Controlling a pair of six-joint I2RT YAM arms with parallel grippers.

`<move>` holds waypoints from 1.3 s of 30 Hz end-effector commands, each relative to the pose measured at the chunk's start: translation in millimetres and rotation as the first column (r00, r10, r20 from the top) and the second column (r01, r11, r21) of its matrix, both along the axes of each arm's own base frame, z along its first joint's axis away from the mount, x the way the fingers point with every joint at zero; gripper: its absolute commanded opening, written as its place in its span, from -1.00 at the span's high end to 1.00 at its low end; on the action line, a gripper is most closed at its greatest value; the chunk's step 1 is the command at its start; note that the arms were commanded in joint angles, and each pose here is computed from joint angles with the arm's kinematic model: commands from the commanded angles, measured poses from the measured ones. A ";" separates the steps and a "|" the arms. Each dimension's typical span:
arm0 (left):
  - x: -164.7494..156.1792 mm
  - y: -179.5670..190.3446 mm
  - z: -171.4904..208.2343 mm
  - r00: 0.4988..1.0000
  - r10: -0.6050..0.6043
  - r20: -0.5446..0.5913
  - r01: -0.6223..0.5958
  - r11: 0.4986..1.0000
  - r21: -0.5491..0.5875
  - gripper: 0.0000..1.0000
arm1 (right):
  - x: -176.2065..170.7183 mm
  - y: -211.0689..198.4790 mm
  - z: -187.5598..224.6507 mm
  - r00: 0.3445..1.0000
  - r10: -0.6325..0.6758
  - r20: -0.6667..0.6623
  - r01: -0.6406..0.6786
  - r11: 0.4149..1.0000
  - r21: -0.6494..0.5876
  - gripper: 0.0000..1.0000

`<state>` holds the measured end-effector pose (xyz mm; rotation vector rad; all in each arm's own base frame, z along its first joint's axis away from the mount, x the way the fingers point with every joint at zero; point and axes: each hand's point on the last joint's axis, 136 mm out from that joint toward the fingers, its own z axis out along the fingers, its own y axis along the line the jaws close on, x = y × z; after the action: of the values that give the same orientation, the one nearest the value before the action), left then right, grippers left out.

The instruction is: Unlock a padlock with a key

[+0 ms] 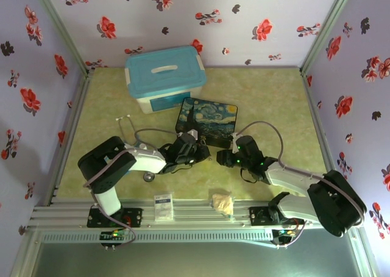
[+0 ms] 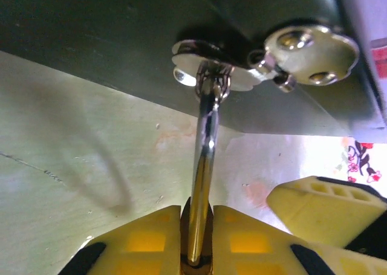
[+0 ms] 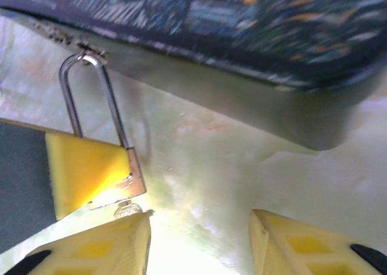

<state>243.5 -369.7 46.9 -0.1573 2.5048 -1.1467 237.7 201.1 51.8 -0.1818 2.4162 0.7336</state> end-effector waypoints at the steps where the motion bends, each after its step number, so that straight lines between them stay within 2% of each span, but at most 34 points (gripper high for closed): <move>1: -0.6 16.3 -17.7 0.999 -0.037 0.001 0.036 0.986 0.164 0.83 | 5.9 -15.2 -6.0 0.997 -0.072 0.005 0.073 0.996 -0.053 0.06; 5: 0.0 26.0 -24.7 0.997 -0.078 0.013 0.071 0.949 0.308 0.80 | 7.1 -15.3 -9.1 0.997 -0.075 0.000 0.074 0.996 -0.058 0.07; 9: -2.5 33.0 -27.8 0.990 -0.139 0.026 0.109 0.866 0.488 0.75 | 7.1 -14.7 -10.4 0.997 -0.074 -0.004 0.073 0.996 -0.056 0.06; 12: -4.7 35.7 -31.8 0.986 -0.164 0.018 0.127 0.819 0.559 0.74 | 7.6 -15.1 -10.6 0.997 -0.075 -0.003 0.075 0.995 -0.060 0.07; 20: -5.2 35.0 -34.5 0.983 -0.185 0.011 0.140 0.779 0.612 0.55 | 7.9 -17.0 -14.1 0.996 -0.084 -0.013 0.083 0.994 -0.072 0.06; 28: -8.0 30.4 -32.0 0.980 -0.199 0.017 0.143 0.760 0.634 0.55 | 8.7 -17.6 -16.1 0.996 -0.089 -0.016 0.087 0.993 -0.078 0.07; 34: -11.0 32.6 -26.5 0.977 -0.208 0.040 0.122 0.706 0.698 0.51 | 9.0 -17.3 -17.3 0.996 -0.090 -0.020 0.088 0.993 -0.080 0.07; 39: -14.2 27.4 -24.2 0.975 -0.219 0.044 0.128 0.709 0.693 0.61 | 9.6 -17.9 -18.1 0.995 -0.093 -0.020 0.091 0.992 -0.085 0.07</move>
<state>236.2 -355.3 33.8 0.2980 2.6544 -0.3210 242.2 187.2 33.9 -0.1318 2.4631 0.6235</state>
